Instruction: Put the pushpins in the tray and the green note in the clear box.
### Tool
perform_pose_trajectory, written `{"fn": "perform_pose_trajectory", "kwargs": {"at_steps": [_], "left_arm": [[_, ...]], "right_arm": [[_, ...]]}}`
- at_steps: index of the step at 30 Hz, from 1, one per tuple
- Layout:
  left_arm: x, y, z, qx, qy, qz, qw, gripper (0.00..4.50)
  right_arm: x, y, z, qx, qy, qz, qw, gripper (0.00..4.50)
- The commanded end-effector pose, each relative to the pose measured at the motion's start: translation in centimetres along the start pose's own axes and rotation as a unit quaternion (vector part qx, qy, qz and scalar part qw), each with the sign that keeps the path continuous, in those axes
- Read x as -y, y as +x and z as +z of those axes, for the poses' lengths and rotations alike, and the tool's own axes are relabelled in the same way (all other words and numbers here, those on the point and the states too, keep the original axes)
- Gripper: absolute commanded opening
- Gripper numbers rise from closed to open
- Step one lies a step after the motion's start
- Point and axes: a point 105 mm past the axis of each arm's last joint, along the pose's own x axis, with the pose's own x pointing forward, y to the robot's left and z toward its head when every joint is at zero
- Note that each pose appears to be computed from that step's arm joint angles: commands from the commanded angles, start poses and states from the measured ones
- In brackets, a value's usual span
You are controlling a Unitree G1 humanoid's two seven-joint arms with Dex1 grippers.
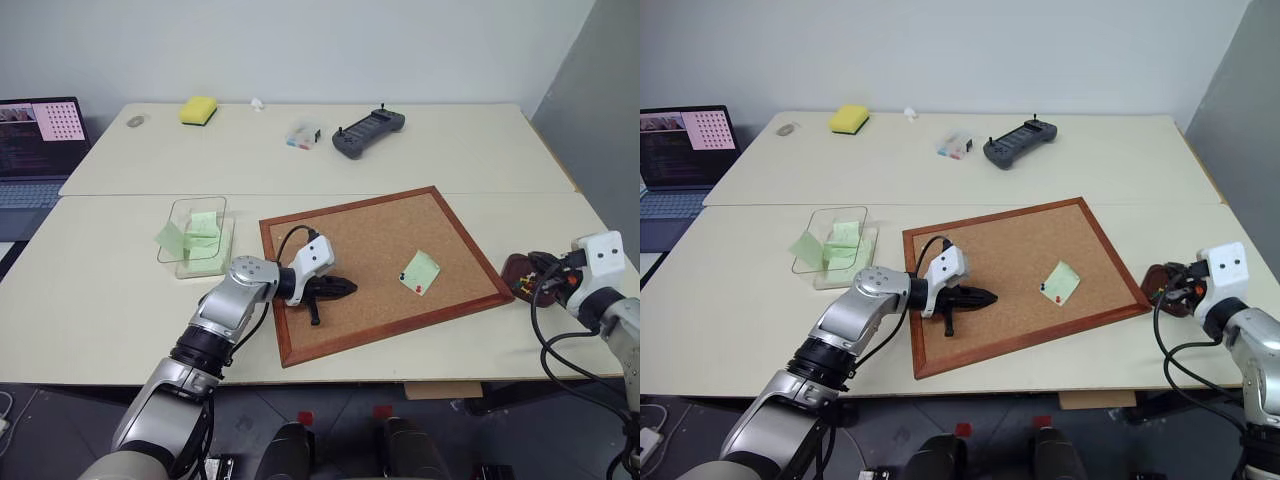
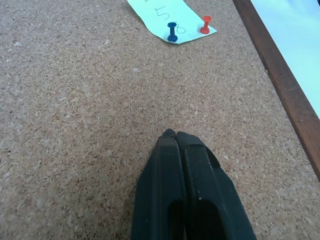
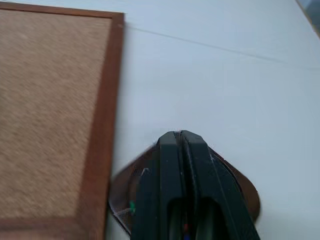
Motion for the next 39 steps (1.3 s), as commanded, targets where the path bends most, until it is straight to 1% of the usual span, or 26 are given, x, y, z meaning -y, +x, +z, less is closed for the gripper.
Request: {"fn": "perform_pose_trajectory", "kwargs": {"at_steps": [1,5,9,10,11,12,13,14,15,17,18,19,21,22,26,29,31,32,35,39], "left_arm": [[0.5,0.9,-0.9,-0.026,0.004,-0.018,0.999,0.0],[0.6,0.9,-0.8,-0.026,0.008,-0.023,0.999,0.0],[0.8,0.7,-1.0,-0.03,0.013,-0.026,0.999,0.0],[0.8,0.6,-1.0,-0.03,0.012,-0.025,0.999,0.0],[0.8,0.6,-1.0,-0.029,0.011,-0.024,0.999,0.0],[0.8,0.6,-1.0,-0.029,0.01,-0.023,0.999,0.0],[0.8,0.5,-1.0,-0.029,0.009,-0.023,0.999,0.0],[0.8,0.5,-1.0,-0.029,0.009,-0.022,0.999,0.0],[0.8,0.4,-1.0,-0.029,0.009,-0.022,0.999,0.0],[0.8,0.4,-1.1,-0.03,0.009,-0.023,0.999,0.0],[0.9,0.4,-1.1,-0.029,0.009,-0.024,0.999,0.0],[0.9,0.5,-1.0,-0.029,0.009,-0.024,0.999,0.0],[1.0,0.5,-0.9,-0.027,0.009,-0.024,0.999,0.0],[1.0,0.6,-0.9,-0.027,0.009,-0.024,0.999,0.0],[1.0,0.6,-0.9,-0.027,0.01,-0.025,0.999,0.0],[1.0,0.7,-0.8,-0.026,0.01,-0.026,0.999,0.0],[1.1,0.8,-0.8,-0.025,0.01,-0.027,0.999,0.0],[1.1,0.9,-0.8,-0.024,0.01,-0.027,0.999,0.0],[1.1,0.9,-0.8,-0.024,0.01,-0.028,0.999,0.0],[1.1,0.9,-0.7,-0.023,0.01,-0.027,0.999,0.0]], "right_arm": [[0.9,0.8,0.6,0.026,0.011,-0.024,0.999,0.04],[1.4,1.5,-0.1,0.022,0.039,-0.035,0.998,0.04],[1.1,2.0,-0.5,0.022,0.064,-0.029,0.997,0.04],[1.1,2.0,-0.5,0.021,0.066,-0.029,0.997,0.24],[1.0,2.1,-0.6,0.02,0.066,-0.029,0.997,0.24],[1.0,2.2,-0.7,0.02,0.066,-0.029,0.997,0.49],[1.0,2.2,-0.7,0.019,0.066,-0.028,0.997,0.64],[1.0,2.2,-0.7,0.019,0.066,-0.028,0.997,0.98],[1.1,2.3,-0.7,0.02,0.066,-0.029,0.997,1.11],[1.2,2.4,-0.7,0.019,0.065,-0.031,0.997,1.63],[1.2,2.4,-0.7,0.019,0.064,-0.031,0.997,1.77],[1.3,2.4,-0.6,0.019,0.063,-0.031,0.997,2.05],[1.3,2.4,-0.6,0.02,0.063,-0.031,0.997,2.45],[1.4,2.3,-0.5,0.02,0.063,-0.031,0.997,2.59],[1.4,2.2,-0.2,0.025,0.064,-0.026,0.997,3.44],[1.5,2.1,0.0,0.025,0.065,-0.024,0.997,3.95],[1.6,2.1,-0.1,0.023,0.063,-0.026,0.997,4.38],[1.7,2.1,-0.1,0.021,0.061,-0.026,0.998,4.48],[1.9,2.1,-0.2,0.019,0.06,-0.029,0.998,4.48],[2.3,2.1,0.4,0.033,0.115,-0.035,0.992,4.48]]}}
